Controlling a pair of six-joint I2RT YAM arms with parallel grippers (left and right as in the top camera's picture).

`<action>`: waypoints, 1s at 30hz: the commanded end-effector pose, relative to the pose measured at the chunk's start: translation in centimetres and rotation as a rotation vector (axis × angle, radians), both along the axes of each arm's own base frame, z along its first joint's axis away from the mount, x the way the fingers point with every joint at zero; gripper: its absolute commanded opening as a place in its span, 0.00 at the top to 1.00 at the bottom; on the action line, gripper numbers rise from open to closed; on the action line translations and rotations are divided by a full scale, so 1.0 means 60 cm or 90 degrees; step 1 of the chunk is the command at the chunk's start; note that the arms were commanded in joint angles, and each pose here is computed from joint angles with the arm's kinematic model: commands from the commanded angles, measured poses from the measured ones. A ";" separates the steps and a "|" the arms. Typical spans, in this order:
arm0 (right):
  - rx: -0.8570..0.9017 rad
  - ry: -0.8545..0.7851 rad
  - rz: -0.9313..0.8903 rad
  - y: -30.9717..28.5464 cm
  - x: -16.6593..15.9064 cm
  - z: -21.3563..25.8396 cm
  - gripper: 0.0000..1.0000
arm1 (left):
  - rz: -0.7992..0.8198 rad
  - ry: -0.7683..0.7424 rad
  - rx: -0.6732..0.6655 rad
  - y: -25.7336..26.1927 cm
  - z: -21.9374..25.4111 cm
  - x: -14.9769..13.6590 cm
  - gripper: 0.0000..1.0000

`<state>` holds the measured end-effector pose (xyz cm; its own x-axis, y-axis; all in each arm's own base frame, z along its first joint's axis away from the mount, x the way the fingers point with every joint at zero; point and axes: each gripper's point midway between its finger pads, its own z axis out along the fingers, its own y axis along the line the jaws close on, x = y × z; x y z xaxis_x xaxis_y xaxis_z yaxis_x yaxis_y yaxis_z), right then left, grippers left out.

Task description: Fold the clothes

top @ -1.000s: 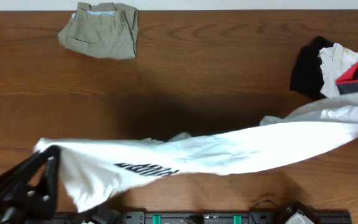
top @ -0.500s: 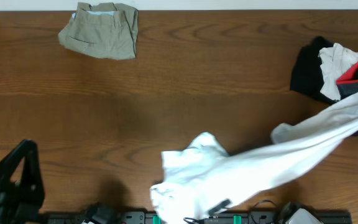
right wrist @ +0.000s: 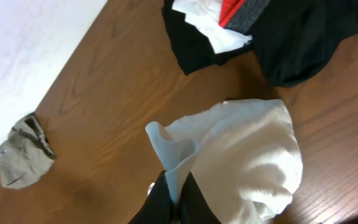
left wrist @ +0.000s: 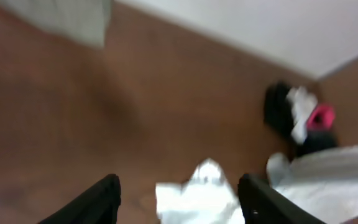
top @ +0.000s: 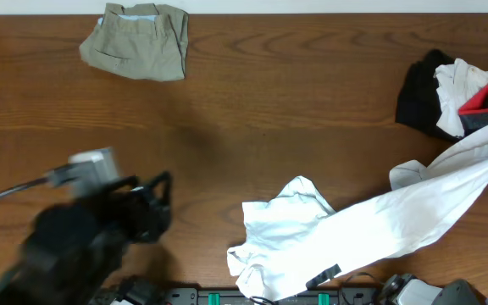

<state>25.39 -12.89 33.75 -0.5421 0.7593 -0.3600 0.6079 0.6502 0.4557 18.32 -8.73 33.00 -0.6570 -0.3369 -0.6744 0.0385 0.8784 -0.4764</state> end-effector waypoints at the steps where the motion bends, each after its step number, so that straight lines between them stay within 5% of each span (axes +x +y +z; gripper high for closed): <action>1: -0.019 0.006 0.002 -0.005 -0.005 0.000 0.99 | -0.035 0.116 -0.018 -0.039 -0.072 0.003 0.34; 16: -0.021 0.013 0.016 -0.011 0.002 -0.008 0.93 | -0.302 0.472 0.044 -0.139 -0.303 -0.036 0.32; 21: -0.018 0.017 0.017 -0.013 0.004 -0.012 0.93 | -0.453 0.516 -0.055 -0.182 -0.329 -0.087 0.32; 30: -0.018 0.016 0.016 -0.014 0.004 -0.012 0.91 | -0.471 0.557 -0.102 -0.179 -0.412 -0.131 0.24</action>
<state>25.67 -13.57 33.06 -0.5608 0.7463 -0.3584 0.6114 0.6653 0.4285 11.54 -19.24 8.80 -0.9608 0.2530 0.1136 0.1172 0.7415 -0.6606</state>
